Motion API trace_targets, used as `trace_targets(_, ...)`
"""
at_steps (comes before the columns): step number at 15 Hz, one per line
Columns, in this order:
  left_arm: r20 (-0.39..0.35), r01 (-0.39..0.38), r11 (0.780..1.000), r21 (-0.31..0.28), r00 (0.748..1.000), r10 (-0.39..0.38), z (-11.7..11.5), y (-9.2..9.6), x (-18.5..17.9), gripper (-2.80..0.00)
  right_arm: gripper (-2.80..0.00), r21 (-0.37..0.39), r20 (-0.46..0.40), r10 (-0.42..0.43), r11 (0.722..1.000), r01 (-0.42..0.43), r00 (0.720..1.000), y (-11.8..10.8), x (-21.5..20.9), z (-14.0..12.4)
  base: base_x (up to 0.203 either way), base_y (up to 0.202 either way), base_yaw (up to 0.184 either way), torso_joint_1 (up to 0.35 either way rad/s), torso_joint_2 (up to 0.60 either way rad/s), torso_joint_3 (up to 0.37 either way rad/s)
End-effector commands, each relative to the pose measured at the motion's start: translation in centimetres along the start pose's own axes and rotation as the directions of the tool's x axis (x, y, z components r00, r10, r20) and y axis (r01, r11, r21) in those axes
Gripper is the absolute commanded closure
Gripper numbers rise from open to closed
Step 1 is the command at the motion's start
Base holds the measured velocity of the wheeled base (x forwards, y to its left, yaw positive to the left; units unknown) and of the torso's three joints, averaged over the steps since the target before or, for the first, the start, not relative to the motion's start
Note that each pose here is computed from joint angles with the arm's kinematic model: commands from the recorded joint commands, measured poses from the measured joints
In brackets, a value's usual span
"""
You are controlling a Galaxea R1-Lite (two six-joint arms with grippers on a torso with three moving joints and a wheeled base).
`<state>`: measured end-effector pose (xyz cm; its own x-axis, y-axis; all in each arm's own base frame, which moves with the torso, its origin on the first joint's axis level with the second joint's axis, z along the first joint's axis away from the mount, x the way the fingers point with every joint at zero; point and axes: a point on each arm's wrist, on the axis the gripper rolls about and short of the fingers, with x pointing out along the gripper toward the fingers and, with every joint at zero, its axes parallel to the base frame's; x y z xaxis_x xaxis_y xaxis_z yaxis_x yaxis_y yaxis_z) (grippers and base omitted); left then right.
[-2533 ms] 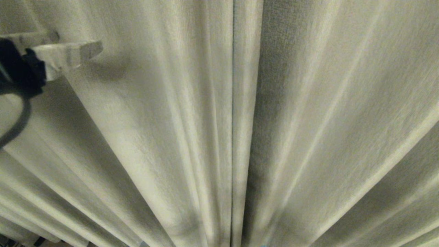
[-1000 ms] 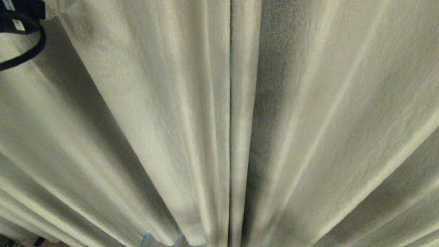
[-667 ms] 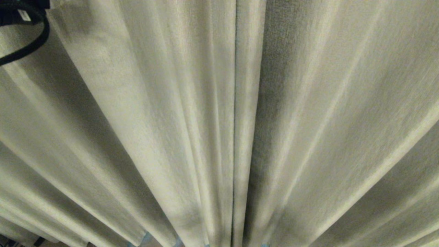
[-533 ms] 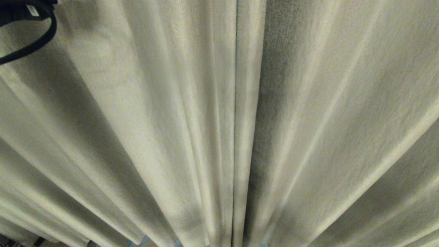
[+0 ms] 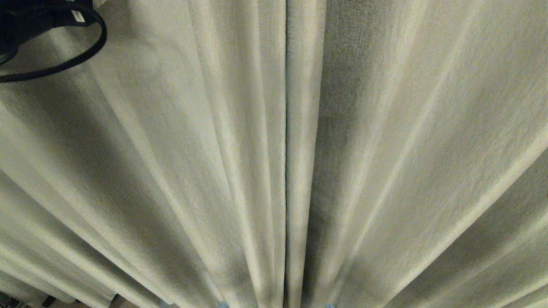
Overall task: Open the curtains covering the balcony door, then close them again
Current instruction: Pull the outer curtains open on both sides
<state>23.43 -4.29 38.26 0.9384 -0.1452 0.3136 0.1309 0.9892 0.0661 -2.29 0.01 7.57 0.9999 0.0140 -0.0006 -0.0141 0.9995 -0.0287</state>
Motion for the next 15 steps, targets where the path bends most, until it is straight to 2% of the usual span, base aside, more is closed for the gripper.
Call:
trace_targets(1,-0.023,-0.019,1.000,0.010,1.000,0.020,-1.0,0.4,0.9,0.00,0.00,0.000,-0.001,0.000,1.000,0.000,1.000,0.0,0.0,0.0,0.000,0.000,0.000,0.000,0.00,0.000)
trace_targets(11,0.021,-0.155,0.986,0.056,0.988,0.155,0.4,4.1,0.2,0.00,0.00,0.000,-0.001,0.001,1.000,-0.001,1.000,0.0,0.0,0.0,0.000,0.000,0.000,0.000,0.00,0.000)
trace_targets(13,0.024,-0.168,0.983,0.074,0.986,0.166,0.5,5.4,0.0,0.00,0.00,0.000,-0.001,0.000,1.000,0.000,1.000,0.0,0.0,0.0,0.000,0.000,0.000,0.000,0.00,0.000)
trace_targets(15,0.025,-0.146,0.984,0.105,0.989,0.144,0.6,7.4,-0.3,0.00,0.00,0.000,-0.001,0.000,1.000,0.000,1.000,0.0,0.0,0.0,0.000,0.000,0.000,0.000,0.00,0.000)
